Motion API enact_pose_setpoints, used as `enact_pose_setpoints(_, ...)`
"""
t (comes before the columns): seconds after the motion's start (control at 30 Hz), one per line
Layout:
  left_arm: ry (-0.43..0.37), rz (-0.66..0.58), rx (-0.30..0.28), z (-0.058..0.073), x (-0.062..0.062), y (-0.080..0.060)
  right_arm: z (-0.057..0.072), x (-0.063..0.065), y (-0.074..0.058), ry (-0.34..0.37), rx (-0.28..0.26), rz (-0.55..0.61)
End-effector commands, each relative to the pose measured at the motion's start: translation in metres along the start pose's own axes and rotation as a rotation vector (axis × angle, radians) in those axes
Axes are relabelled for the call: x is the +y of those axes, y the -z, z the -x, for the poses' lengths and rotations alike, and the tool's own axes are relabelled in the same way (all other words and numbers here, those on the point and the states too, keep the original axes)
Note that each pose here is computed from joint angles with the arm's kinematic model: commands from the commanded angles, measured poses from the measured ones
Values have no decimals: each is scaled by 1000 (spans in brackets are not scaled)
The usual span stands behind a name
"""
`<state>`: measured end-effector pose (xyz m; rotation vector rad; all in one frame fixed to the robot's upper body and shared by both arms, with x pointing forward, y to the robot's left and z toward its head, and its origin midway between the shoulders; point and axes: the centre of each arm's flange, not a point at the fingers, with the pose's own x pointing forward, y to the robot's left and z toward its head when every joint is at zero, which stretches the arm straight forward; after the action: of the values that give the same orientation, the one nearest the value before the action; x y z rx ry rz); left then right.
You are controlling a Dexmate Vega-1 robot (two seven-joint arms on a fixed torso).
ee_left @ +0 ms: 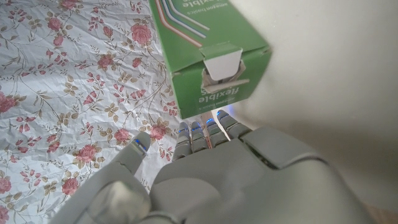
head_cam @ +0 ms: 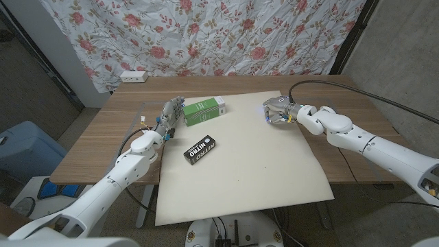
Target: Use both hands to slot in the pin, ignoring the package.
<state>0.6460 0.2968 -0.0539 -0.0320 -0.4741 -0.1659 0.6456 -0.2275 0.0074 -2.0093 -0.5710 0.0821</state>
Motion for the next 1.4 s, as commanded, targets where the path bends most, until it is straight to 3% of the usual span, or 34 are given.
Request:
enact_pose_setpoints(0.03, 1, 2, 2, 1, 0, 1, -1, 2, -3, -2, 4, 7)
enact_pose_setpoints(0.73, -13, 3, 12, 5, -4, 5, 5, 0, 5, 10, 35, -18)
enact_pose_setpoints(1.4, -19, -1, 9, 8, -2, 3, 10, -9, 12, 38, 59, -75)
